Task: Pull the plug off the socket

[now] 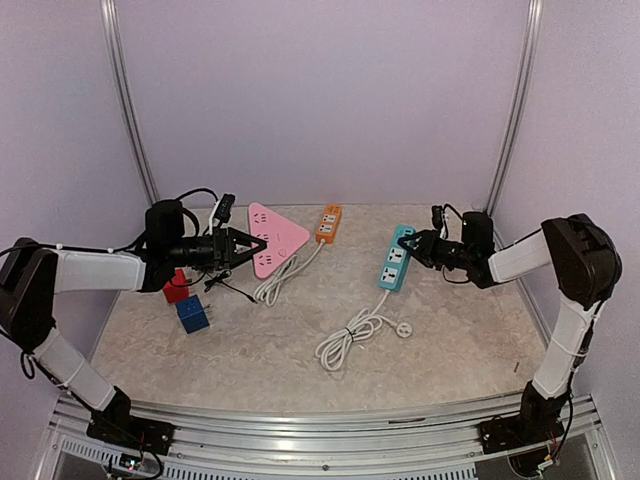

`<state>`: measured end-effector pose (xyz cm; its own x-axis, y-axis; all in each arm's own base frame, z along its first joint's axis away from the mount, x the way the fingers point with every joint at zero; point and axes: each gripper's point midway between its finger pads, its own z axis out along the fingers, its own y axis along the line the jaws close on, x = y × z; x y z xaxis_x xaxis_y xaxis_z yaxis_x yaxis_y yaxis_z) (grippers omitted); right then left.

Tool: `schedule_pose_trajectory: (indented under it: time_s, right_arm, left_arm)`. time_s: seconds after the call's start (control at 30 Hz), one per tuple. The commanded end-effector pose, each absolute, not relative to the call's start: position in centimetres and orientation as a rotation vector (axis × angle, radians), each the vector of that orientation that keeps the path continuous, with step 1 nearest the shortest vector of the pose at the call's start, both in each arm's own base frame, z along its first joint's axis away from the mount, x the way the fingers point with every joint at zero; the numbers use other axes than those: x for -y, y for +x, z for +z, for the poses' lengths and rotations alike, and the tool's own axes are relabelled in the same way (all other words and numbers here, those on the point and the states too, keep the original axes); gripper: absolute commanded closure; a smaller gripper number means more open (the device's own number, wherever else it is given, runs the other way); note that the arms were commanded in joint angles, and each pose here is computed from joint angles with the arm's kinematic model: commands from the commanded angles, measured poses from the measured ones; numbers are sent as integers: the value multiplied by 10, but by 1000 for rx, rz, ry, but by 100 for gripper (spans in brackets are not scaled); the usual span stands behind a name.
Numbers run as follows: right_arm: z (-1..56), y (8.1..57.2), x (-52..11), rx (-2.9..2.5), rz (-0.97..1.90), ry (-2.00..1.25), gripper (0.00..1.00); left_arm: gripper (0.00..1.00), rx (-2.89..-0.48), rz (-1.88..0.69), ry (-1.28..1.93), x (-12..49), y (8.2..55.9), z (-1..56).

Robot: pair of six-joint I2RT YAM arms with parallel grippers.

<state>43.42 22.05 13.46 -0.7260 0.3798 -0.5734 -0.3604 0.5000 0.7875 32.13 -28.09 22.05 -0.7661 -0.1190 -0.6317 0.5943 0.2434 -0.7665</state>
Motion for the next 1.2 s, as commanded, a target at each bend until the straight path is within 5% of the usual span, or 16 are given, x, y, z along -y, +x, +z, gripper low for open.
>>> schedule_pose_trajectory:
  time_s: [0.0, 0.23, 0.43, 0.67, 0.77, 1.17]
  right_arm:
    - [117, 472, -192, -2064, 1129, 30, 100]
    - [97, 515, -190, -2129, 1060, 8, 94]
    - [89, 525, -191, -2160, 1026, -8, 52]
    - [90, 526, -183, -2199, 955, -20, 42]
    - [100, 523, -179, -2199, 927, -32, 28]
    - [157, 491, -180, -2123, 905, -112, 25]
  left_arm:
    - [100, -1926, -1459, 362, 260, 352, 236]
    - [100, -2027, -1301, 188, 224, 384, 217]
    - [100, -2138, -1132, 11, 173, 397, 197]
    - [100, -2185, -1044, -209, 114, 394, 183]
    - [100, -2197, -1078, -201, 121, 381, 178]
    - [100, -2297, -1127, -36, 193, 270, 176]
